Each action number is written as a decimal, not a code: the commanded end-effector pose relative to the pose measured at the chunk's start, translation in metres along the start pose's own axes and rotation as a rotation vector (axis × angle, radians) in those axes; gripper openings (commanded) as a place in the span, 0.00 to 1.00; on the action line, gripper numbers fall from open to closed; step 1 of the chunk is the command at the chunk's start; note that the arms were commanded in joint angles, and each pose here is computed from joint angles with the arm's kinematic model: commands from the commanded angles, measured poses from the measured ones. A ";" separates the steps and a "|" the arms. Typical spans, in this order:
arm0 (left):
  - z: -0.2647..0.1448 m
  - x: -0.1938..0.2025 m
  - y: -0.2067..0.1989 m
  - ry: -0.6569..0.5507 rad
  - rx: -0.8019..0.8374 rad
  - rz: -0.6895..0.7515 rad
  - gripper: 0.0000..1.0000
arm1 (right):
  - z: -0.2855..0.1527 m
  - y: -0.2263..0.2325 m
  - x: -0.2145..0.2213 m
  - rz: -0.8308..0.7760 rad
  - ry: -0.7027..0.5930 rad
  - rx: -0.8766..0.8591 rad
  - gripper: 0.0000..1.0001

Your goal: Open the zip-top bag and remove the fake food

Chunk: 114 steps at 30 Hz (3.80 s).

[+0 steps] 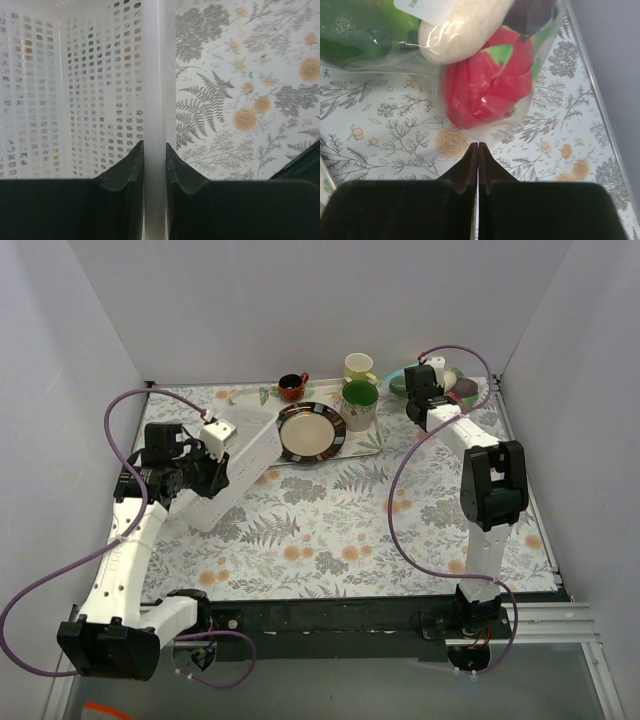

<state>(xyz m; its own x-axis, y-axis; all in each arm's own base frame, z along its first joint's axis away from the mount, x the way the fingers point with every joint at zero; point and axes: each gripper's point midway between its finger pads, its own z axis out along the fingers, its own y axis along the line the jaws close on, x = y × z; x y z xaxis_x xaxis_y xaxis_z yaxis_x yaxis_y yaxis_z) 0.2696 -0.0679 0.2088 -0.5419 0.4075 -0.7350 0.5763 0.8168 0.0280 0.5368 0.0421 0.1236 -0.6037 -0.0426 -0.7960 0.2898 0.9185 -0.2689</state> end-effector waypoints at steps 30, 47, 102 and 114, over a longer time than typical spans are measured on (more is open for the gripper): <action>0.068 0.071 -0.168 0.120 0.540 0.568 0.00 | -0.005 0.044 -0.135 0.195 -0.176 -0.205 0.59; 0.043 0.109 -0.206 0.215 0.755 0.538 0.13 | 0.011 0.068 -0.066 -0.132 -0.210 -0.110 0.77; 0.031 0.009 0.003 0.043 -0.063 0.416 0.98 | 0.033 -0.022 0.047 0.250 0.093 -0.057 0.01; 0.072 0.040 0.004 0.083 0.064 0.324 0.98 | -0.095 -0.144 0.160 0.521 0.194 0.338 0.01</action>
<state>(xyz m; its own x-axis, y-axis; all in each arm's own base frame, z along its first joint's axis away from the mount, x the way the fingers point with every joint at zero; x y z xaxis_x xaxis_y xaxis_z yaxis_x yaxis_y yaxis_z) 0.2826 -0.0615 0.1284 -0.4082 0.6976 -0.5888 0.7321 0.6355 0.2455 0.3706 -0.0315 0.0848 -0.5366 0.3896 -0.7485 0.6259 0.7787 -0.0433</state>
